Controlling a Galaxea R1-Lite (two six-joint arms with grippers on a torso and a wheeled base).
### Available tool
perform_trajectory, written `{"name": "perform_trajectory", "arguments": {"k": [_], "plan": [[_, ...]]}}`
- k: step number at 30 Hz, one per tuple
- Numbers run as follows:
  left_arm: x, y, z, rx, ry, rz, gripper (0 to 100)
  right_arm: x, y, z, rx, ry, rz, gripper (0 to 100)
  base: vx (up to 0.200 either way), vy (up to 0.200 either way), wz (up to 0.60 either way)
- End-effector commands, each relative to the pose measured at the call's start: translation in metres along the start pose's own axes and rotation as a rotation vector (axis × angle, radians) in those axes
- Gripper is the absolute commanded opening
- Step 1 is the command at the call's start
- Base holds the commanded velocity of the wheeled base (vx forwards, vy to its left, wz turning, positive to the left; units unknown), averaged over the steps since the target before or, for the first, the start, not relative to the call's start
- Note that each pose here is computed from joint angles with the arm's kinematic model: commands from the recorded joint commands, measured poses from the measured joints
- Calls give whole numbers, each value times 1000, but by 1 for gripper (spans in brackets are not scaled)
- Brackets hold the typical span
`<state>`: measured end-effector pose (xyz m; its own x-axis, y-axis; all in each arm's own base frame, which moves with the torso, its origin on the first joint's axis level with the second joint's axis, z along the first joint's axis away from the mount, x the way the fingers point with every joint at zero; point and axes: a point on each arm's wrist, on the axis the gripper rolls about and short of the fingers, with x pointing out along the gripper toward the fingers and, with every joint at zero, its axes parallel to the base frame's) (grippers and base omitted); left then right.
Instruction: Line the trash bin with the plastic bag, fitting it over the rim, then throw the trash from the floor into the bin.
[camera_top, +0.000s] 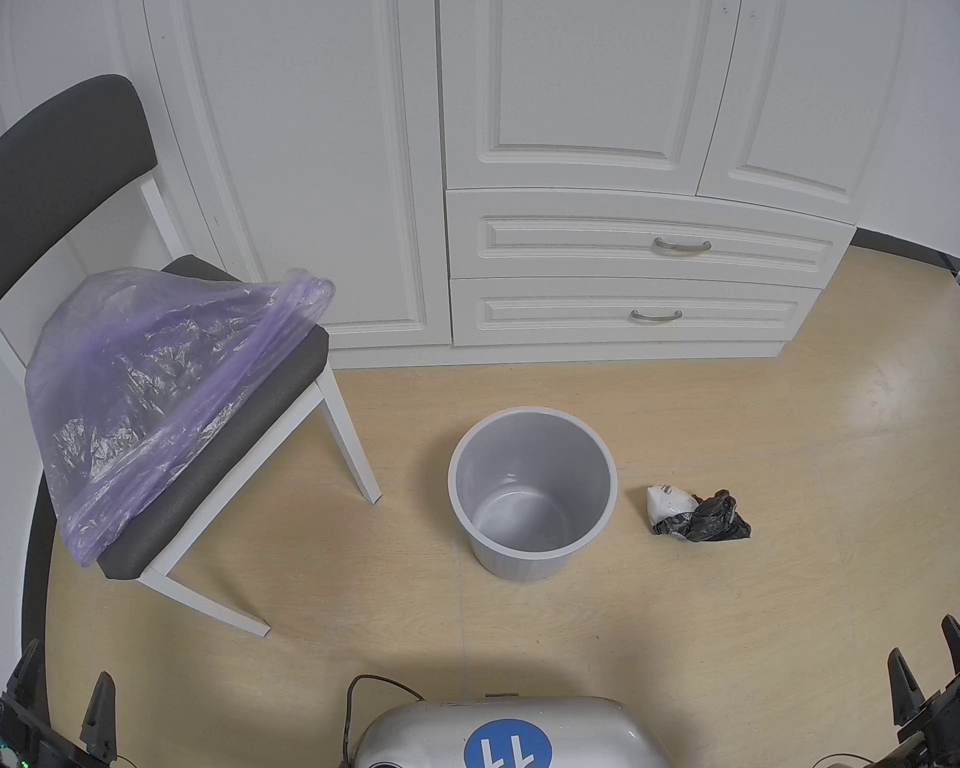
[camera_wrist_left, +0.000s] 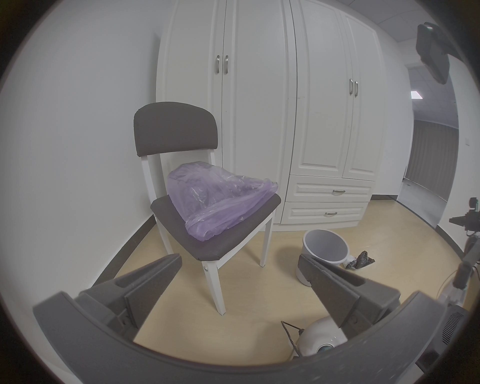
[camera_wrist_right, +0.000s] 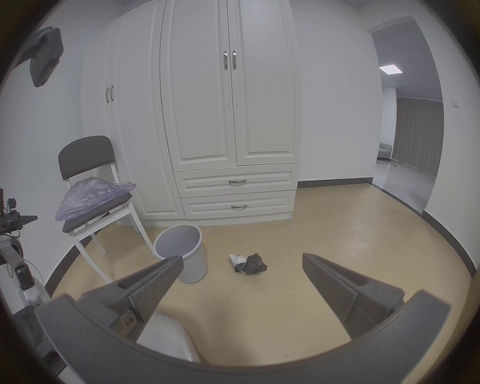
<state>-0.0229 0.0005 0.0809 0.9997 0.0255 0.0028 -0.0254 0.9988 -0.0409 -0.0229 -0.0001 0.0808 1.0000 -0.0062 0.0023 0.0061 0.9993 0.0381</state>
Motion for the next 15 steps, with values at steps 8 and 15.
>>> {"name": "perform_trajectory", "arguments": {"k": [8,15], "plan": [[0,0,-5,-1,1,4,100,0,0,-4,0,-1,0,100,0,0,0],[0,0,-5,2,-1,7,100,0,0,-4,0,-1,0,100,0,0,0]]}}
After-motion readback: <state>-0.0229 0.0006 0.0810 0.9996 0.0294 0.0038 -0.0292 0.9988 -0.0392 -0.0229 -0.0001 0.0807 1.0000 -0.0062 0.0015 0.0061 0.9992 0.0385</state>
